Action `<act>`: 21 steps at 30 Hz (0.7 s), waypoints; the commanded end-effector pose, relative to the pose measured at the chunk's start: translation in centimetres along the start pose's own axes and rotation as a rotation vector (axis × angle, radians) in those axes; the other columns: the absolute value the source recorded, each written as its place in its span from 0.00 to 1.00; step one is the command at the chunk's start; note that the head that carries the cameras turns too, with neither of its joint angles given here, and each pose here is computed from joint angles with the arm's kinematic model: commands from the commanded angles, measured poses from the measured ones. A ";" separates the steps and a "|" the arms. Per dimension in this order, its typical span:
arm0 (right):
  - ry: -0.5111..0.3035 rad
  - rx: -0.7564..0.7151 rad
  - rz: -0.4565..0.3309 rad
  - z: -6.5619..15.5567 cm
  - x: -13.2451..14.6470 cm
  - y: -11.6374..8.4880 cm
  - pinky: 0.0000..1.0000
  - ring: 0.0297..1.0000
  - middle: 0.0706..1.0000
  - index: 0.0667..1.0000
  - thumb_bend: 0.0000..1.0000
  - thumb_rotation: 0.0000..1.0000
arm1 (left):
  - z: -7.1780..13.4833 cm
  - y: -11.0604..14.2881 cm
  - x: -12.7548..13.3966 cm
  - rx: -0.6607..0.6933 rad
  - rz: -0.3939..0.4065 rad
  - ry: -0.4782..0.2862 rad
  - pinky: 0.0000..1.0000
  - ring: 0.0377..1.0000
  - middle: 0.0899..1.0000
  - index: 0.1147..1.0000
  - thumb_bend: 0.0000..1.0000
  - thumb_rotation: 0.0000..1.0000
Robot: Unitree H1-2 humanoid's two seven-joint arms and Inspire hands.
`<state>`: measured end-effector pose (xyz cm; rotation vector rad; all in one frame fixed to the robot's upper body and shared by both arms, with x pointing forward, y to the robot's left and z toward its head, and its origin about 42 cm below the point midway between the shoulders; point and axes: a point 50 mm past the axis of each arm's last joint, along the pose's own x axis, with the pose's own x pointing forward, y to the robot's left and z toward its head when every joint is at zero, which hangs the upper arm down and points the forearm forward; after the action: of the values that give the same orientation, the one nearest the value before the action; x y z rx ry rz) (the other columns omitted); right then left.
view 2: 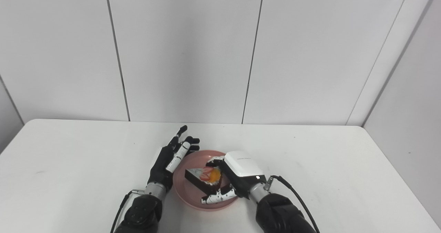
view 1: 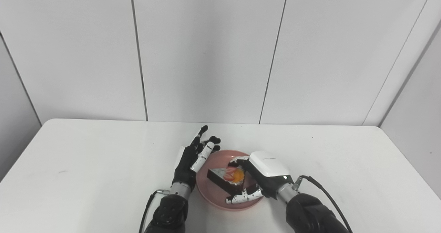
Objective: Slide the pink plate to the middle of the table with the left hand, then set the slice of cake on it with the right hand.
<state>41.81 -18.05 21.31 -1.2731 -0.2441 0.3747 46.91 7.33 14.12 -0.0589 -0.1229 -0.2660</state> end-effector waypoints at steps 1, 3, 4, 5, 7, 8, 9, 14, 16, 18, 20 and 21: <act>-0.024 -0.007 -0.052 0.2 -0.1 -1.4 0.52 0.66 0.72 0.69 0.89 0.50 | -3.8 -1.0 -2.8 -0.033 -0.012 0.123 0.70 0.69 0.70 0.91 0.67 0.71; -0.021 0.004 -0.061 0.2 -0.2 -1.4 0.52 0.66 0.73 0.69 0.89 0.49 | -3.9 -1.0 -2.8 -0.031 -0.011 0.123 0.69 0.69 0.71 0.91 0.68 0.72; -0.020 0.008 -0.065 0.2 -0.2 -1.4 0.52 0.66 0.73 0.68 0.89 0.49 | -3.9 -0.9 -2.9 -0.030 -0.011 0.123 0.69 0.69 0.71 0.91 0.69 0.72; -0.026 0.026 -0.087 0.2 -0.4 -1.4 0.52 0.67 0.73 0.68 0.89 0.49 | -3.8 -0.9 -2.9 -0.030 -0.009 0.124 0.68 0.69 0.71 0.91 0.69 0.72; -0.042 0.075 -0.139 0.3 -0.7 -1.6 0.49 0.65 0.71 0.68 0.88 0.50 | -3.8 -0.8 -2.9 -0.034 -0.008 0.125 0.67 0.70 0.71 0.91 0.67 0.71; -0.052 0.121 -0.173 0.2 -0.9 -1.7 0.49 0.64 0.71 0.67 0.85 0.54 | -3.7 -0.7 -2.9 -0.042 -0.006 0.124 0.67 0.71 0.71 0.91 0.67 0.71; -0.063 0.165 -0.202 0.1 -1.1 -1.7 0.50 0.63 0.69 0.67 0.81 0.62 | -3.7 -0.6 -3.0 -0.050 -0.004 0.123 0.69 0.72 0.71 0.92 0.68 0.70; -0.109 0.404 -0.328 -0.8 -1.8 -1.1 0.52 0.63 0.68 0.67 0.71 0.84 | -3.6 -0.3 -3.1 -0.043 0.009 0.115 0.69 0.72 0.72 0.92 0.70 0.72; -0.128 0.466 -0.372 -1.2 -1.9 -0.8 0.55 0.64 0.68 0.68 0.69 0.88 | -3.6 -0.2 -3.2 -0.045 0.009 0.118 0.69 0.73 0.72 0.91 0.70 0.73; -0.150 0.525 -0.416 -1.7 -2.0 -0.5 0.56 0.64 0.68 0.69 0.68 0.91 | -3.6 -0.2 -3.2 -0.049 0.011 0.121 0.70 0.73 0.72 0.91 0.69 0.72; -0.171 0.577 -0.459 -2.1 -2.0 -0.3 0.56 0.64 0.68 0.70 0.67 0.91 | -3.6 -0.1 -3.2 -0.048 0.012 0.121 0.70 0.73 0.72 0.91 0.68 0.71; -0.178 0.596 -0.477 -2.2 -2.0 -0.2 0.56 0.64 0.68 0.70 0.68 0.90 | -3.6 -0.1 -3.2 -0.047 0.012 0.120 0.69 0.72 0.72 0.91 0.68 0.72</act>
<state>40.71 -20.81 19.41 -0.6258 -0.4241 0.1600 46.38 7.73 14.13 -0.0720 -0.1184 -0.2636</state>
